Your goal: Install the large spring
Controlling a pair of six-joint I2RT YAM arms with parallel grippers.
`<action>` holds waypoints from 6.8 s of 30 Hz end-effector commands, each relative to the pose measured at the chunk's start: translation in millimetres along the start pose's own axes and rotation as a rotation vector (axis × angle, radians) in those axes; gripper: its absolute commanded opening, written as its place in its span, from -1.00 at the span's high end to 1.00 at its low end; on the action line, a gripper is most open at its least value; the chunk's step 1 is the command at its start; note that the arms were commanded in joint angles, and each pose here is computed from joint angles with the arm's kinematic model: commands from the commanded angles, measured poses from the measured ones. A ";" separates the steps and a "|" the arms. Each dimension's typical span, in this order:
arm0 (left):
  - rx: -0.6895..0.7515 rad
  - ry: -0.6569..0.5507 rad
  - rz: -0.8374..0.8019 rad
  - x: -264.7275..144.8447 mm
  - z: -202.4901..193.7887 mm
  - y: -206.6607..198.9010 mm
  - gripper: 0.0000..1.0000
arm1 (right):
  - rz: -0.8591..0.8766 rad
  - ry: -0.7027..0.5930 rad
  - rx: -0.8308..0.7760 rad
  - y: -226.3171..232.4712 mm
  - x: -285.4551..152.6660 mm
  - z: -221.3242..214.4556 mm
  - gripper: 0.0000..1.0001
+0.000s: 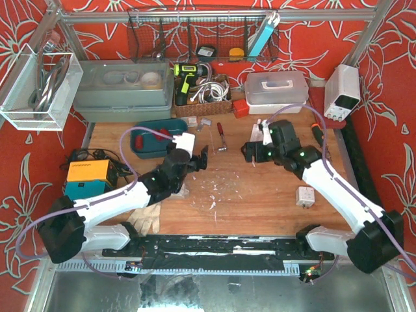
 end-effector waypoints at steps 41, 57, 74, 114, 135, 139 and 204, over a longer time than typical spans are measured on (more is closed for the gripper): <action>-0.133 0.626 0.752 84.6 -85.1 285.5 0.27 | 0.084 -0.136 -0.183 44.1 -11.0 -58.7 -0.98; -0.182 0.715 0.691 103.2 -125.1 291.2 0.23 | 0.071 -0.143 -0.201 44.3 -12.0 -58.6 -0.98; -0.222 0.739 0.611 114.7 -140.7 287.6 0.40 | 0.053 -0.151 -0.208 41.6 -12.5 -58.0 -0.98; -0.281 -0.085 -0.192 27.1 31.1 83.3 0.84 | -0.018 -0.209 -0.184 26.7 -9.4 -58.2 -0.98; 0.202 -0.344 -0.617 -81.7 -35.5 -63.7 0.91 | 0.535 -0.097 -0.129 121.9 -53.4 -44.4 -0.69; 0.271 -0.347 -0.615 -82.7 -41.3 -70.5 0.93 | 0.635 -0.071 -0.119 143.0 -55.3 -42.9 -0.50; 0.265 -0.207 -0.226 -42.6 -44.6 -29.9 -1.00 | 0.059 -0.195 -0.316 80.8 -12.2 14.8 1.00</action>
Point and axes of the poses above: each gripper's point midway between its finger pads, its own x axis out along the fingers, its own y axis along the line the jaws close on, z = x × y, the point moved 2 cm from there along -x, back along the fingers, and after that the axes turned 1 degree about -x, right-handed, at the moved point
